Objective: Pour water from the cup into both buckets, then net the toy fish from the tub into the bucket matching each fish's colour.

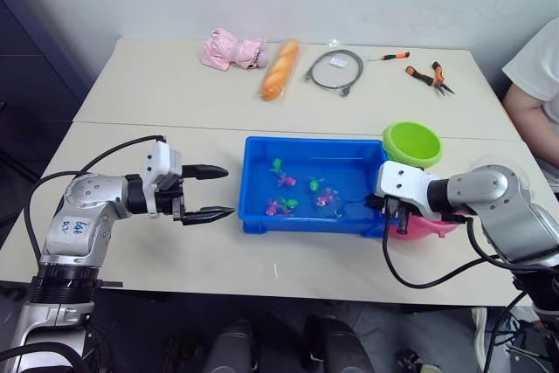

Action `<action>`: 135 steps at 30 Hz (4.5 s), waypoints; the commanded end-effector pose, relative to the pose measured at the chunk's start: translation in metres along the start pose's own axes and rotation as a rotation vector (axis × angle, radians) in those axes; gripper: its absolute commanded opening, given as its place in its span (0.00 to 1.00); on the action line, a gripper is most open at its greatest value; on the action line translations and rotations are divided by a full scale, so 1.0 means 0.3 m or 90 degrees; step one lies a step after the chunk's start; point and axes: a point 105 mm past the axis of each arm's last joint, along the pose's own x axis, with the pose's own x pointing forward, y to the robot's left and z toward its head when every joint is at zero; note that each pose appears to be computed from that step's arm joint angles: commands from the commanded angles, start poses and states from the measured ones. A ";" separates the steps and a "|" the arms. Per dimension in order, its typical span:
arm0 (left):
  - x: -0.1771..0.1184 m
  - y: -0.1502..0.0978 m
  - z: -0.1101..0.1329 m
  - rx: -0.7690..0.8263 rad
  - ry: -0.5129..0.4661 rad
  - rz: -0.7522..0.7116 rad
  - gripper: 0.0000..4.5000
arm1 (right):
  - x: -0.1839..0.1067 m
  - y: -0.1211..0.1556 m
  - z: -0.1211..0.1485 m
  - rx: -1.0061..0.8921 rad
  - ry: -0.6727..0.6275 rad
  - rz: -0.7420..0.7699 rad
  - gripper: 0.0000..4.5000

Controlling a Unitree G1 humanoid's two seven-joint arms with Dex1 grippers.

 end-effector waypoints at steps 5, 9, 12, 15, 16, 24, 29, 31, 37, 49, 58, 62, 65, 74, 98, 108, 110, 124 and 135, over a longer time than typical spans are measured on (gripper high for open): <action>-0.002 0.008 0.017 0.018 -0.004 0.003 0.98 | -0.106 -0.026 0.057 0.040 -0.098 -0.002 0.00; 0.003 0.011 0.019 0.020 -0.007 0.001 0.98 | -0.148 -0.039 0.046 0.073 -0.134 -0.023 0.00; 0.009 0.014 0.025 0.022 -0.013 -0.001 0.98 | -0.183 -0.036 0.050 0.072 -0.167 -0.033 0.00; 0.034 0.017 0.062 0.022 -0.047 -0.008 0.98 | -0.239 -0.019 0.029 0.093 -0.187 -0.072 0.00; 0.044 0.015 0.071 0.022 -0.056 -0.013 0.98 | -0.255 -0.012 0.024 0.098 -0.195 -0.085 0.00; 0.158 -0.006 0.139 0.015 -0.108 -0.075 0.98 | -0.405 0.015 -0.025 0.161 -0.249 -0.266 0.00; 0.204 -0.013 0.148 0.004 -0.127 -0.102 0.98 | -0.508 0.066 -0.105 0.185 -0.210 -0.354 0.00; 0.217 -0.015 0.147 0.000 -0.131 -0.111 0.98 | -0.542 0.090 -0.138 0.197 -0.202 -0.392 0.00; 0.247 -0.019 0.155 -0.001 -0.140 -0.130 0.98 | -0.621 0.154 -0.269 0.138 -0.107 -0.506 0.00; 0.244 -0.032 0.149 -0.002 -0.142 -0.119 0.98 | -0.546 0.197 -0.357 -0.101 0.030 -0.613 0.00; 0.239 -0.029 0.146 -0.003 -0.144 -0.102 0.98 | -0.497 0.166 -0.324 -0.383 0.164 -0.624 0.00; 0.241 -0.030 0.146 -0.003 -0.145 -0.101 0.98 | -0.477 0.176 -0.366 -0.413 0.218 -0.641 0.00; 0.243 -0.033 0.140 -0.005 -0.146 -0.102 0.98 | -0.465 0.185 -0.371 -0.437 0.214 -0.651 0.00; 0.193 -0.010 0.104 -0.018 -0.128 -0.068 0.98 | -0.472 0.136 -0.236 -0.207 -0.048 -0.694 0.00; -0.003 0.013 0.021 -0.016 -0.039 0.044 0.98 | -0.102 0.003 0.117 -0.198 -0.180 -0.094 0.00; 0.026 -0.034 0.021 -0.015 -0.033 0.024 0.98 | 0.023 0.050 0.200 -0.298 -0.222 0.035 0.00; 0.026 -0.041 0.016 -0.018 -0.032 0.026 0.98 | 0.042 0.055 0.224 -0.310 -0.239 0.034 0.00; 0.025 -0.052 -0.001 -0.027 -0.027 0.031 0.98 | 0.170 0.005 0.244 -0.390 -0.199 0.003 0.00; 0.031 -0.041 0.008 -0.029 -0.037 0.033 0.98 | 0.047 -0.190 0.214 -0.420 -0.203 -0.191 0.00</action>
